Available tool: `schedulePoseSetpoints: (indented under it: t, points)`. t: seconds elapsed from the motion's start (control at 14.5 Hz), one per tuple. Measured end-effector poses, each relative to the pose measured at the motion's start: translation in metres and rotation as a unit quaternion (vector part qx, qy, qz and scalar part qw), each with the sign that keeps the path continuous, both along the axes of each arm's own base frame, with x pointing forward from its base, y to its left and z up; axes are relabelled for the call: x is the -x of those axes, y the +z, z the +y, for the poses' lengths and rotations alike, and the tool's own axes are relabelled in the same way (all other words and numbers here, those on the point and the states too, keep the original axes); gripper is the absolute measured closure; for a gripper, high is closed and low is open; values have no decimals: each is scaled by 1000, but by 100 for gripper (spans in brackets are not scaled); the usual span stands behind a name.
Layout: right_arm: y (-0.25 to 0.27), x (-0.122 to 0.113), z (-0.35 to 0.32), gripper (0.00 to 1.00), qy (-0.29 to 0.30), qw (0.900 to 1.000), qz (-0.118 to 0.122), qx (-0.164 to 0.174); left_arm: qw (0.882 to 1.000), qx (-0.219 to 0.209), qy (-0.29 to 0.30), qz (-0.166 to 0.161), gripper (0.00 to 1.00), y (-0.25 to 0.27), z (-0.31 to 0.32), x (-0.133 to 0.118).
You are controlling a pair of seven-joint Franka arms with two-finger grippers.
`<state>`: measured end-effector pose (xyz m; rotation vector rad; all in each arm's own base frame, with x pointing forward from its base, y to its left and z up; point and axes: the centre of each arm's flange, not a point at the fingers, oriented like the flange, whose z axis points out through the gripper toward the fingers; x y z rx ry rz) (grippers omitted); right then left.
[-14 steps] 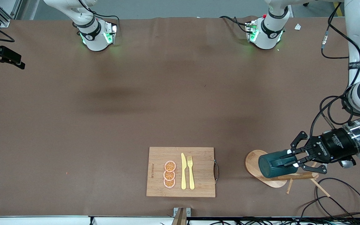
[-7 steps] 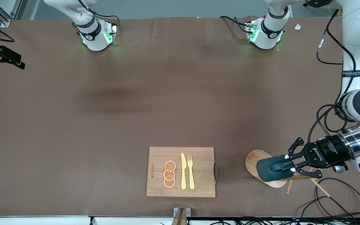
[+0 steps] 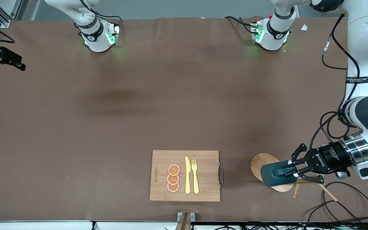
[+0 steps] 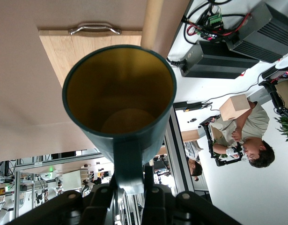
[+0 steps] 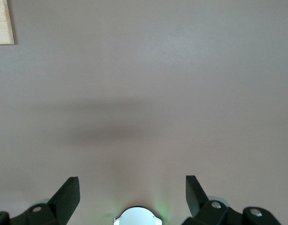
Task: Pass cup and hang on rack
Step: 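Lower the mug handle onto a rack peg with the left gripper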
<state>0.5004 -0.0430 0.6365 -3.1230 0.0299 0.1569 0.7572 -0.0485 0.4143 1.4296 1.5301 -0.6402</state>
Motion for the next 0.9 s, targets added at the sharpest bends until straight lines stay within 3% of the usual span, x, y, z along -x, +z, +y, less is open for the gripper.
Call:
schedulePoseSetpoints:
  t: [0.9]
  points:
    - [0, 0, 0, 0, 0, 1000, 0, 0, 1000, -5, 23, -14, 79, -16, 56, -3]
